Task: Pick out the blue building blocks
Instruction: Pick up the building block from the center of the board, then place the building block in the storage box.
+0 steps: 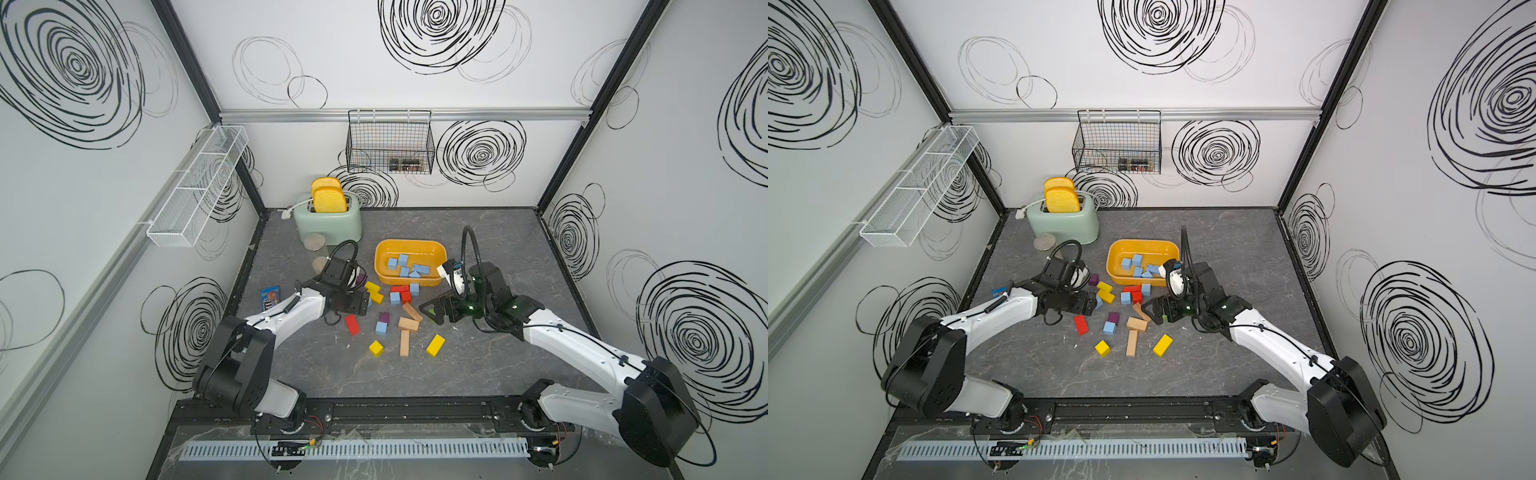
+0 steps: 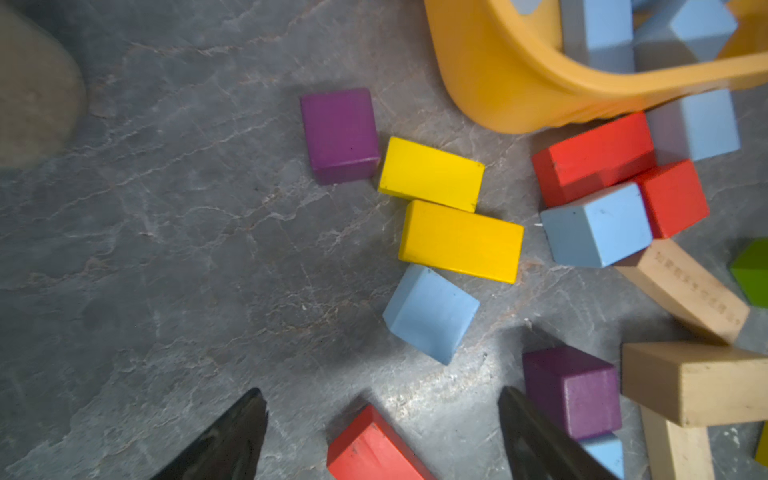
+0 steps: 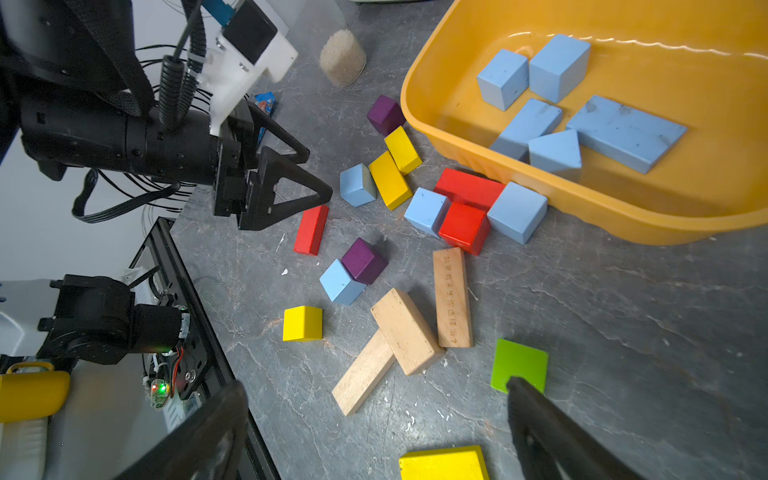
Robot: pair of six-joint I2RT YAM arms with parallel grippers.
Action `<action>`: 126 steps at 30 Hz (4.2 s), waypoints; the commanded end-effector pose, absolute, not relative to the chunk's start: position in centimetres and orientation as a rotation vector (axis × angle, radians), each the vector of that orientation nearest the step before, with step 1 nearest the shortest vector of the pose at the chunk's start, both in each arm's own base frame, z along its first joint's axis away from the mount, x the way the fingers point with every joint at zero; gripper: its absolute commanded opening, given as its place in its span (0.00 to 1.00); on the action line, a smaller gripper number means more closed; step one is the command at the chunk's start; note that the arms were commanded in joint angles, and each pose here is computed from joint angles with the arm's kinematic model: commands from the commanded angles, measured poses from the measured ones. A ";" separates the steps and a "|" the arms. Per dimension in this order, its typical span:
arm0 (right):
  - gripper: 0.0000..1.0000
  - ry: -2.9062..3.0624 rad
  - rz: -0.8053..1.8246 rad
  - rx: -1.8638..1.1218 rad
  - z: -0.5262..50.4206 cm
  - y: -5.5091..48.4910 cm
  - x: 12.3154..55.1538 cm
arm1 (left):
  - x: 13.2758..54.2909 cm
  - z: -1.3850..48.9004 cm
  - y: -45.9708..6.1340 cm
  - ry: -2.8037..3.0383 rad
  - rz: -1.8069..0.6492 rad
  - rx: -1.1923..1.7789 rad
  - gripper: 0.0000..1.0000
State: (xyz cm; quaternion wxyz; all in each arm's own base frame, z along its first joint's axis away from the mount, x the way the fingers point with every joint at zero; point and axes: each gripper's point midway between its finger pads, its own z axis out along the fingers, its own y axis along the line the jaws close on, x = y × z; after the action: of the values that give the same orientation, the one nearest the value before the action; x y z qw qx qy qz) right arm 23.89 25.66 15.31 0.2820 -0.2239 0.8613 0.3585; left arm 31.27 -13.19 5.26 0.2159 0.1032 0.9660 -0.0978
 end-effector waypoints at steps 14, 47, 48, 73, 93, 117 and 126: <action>0.98 2.327 0.937 -0.588 14.7 25.4 24.9 | 32.4 3.5 -14.7 2.710 -0.192 0.430 0.81; 0.98 2.345 0.950 -0.573 14.1 25.1 25.9 | 34.6 2.0 -16.4 2.737 -0.228 0.431 0.52; 0.98 2.347 0.950 -0.572 14.0 25.1 26.0 | 34.5 1.9 -16.5 2.741 -0.227 0.433 0.52; 0.98 2.323 0.953 -0.565 15.3 24.9 25.7 | 33.3 3.2 -15.4 2.730 -0.177 0.439 0.29; 0.98 2.199 0.989 -0.544 20.0 25.1 24.8 | 34.4 9.8 -16.0 2.579 -0.228 0.397 0.00; 0.98 2.185 0.869 -0.402 19.1 22.1 29.9 | 42.9 14.8 -21.4 2.427 -0.291 0.432 0.00; 0.98 2.214 0.868 -0.356 17.8 21.3 31.7 | 46.0 13.1 -24.0 2.428 -0.327 0.465 0.00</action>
State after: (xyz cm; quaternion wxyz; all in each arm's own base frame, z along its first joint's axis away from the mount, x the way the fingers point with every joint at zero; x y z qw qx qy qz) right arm 30.85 20.81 16.45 0.3413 -0.1270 0.8725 0.3259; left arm 44.66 -22.74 12.11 0.2988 0.1673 0.9330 -0.1107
